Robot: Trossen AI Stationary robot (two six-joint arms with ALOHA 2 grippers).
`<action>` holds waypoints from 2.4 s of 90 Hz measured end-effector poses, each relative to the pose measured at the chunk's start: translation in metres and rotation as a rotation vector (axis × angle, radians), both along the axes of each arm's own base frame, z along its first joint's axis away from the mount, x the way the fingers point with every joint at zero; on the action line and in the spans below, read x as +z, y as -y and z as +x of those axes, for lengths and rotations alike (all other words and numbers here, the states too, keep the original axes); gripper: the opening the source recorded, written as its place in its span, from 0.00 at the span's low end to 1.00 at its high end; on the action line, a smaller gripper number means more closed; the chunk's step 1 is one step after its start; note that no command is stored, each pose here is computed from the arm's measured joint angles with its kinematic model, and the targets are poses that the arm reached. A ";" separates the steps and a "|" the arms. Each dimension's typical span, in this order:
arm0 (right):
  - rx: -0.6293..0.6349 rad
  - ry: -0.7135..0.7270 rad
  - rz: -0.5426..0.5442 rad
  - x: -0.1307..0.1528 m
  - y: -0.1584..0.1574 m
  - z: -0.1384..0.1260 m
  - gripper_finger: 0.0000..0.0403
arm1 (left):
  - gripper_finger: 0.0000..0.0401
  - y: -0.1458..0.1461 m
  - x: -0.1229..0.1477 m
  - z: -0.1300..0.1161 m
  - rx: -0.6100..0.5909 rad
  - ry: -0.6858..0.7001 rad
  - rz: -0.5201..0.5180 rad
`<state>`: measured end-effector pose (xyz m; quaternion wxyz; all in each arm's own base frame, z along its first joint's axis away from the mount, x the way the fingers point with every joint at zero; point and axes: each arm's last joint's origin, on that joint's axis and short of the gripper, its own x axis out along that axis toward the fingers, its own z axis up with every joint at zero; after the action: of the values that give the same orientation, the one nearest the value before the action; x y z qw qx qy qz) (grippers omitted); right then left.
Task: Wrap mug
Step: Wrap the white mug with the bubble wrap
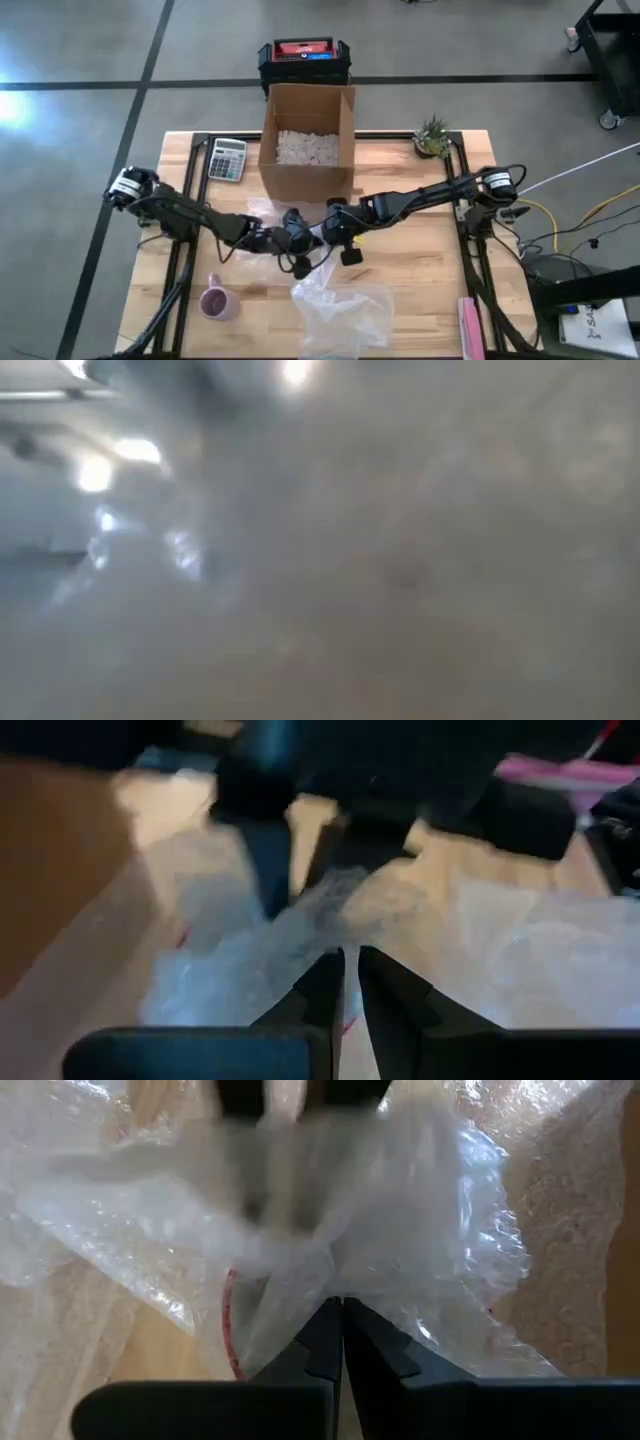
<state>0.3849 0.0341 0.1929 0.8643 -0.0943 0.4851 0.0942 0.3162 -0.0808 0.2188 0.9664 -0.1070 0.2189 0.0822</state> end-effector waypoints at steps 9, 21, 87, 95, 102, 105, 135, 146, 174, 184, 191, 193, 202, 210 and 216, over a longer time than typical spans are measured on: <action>0.000 0.002 0.000 0.000 0.000 0.000 0.00 | 0.05 -0.006 -0.003 0.004 0.020 -0.010 0.006; -0.004 0.005 0.002 0.010 0.000 0.003 0.00 | 0.05 -0.009 -0.015 0.009 0.036 -0.045 0.011; 0.000 -0.058 -0.012 -0.013 0.002 0.012 0.00 | 0.05 -0.010 -0.023 0.009 0.038 -0.086 -0.018; -0.001 -0.064 -0.009 -0.015 0.002 0.011 0.00 | 0.05 -0.011 -0.014 0.005 0.042 -0.071 -0.040; -0.001 -0.062 -0.010 -0.013 0.002 0.011 0.00 | 0.05 -0.011 -0.002 0.000 0.033 -0.052 -0.052; -0.001 -0.062 -0.011 -0.013 0.002 0.010 0.00 | 0.05 -0.011 0.001 -0.004 0.032 -0.057 -0.052; 0.002 -0.062 -0.011 -0.013 0.002 0.010 0.00 | 0.05 -0.014 0.002 -0.020 0.045 -0.109 -0.066; 0.002 -0.064 -0.011 -0.013 0.002 0.010 0.00 | 0.05 -0.012 -0.015 -0.012 0.031 -0.114 -0.037; 0.013 -0.057 -0.017 0.015 0.002 0.009 0.00 | 0.05 -0.016 -0.024 0.005 0.030 -0.035 -0.020; 0.016 -0.077 -0.022 0.035 0.002 0.005 0.00 | 0.05 -0.016 -0.025 0.004 0.029 -0.052 -0.015; 0.016 -0.084 -0.023 0.044 0.003 0.002 0.00 | 0.05 -0.016 -0.025 0.004 0.030 -0.050 -0.016; 0.017 -0.093 -0.024 0.045 0.003 0.000 0.00 | 0.05 -0.016 -0.025 0.004 0.030 -0.049 -0.016; 0.012 -0.136 -0.057 0.049 0.005 -0.007 0.00 | 0.05 -0.016 -0.025 0.004 0.031 -0.049 -0.018; -0.036 -0.164 -0.164 0.055 0.010 -0.014 0.00 | 0.05 -0.016 -0.025 0.005 0.033 -0.048 -0.022; -0.062 -0.181 -0.249 0.054 0.015 -0.017 0.00 | 0.05 -0.016 -0.025 0.005 0.034 -0.046 -0.023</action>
<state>0.3676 0.0188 0.2473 0.8012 -0.1766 0.5715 0.0148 0.3207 -0.0650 0.1939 0.9582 -0.1200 0.2404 0.0984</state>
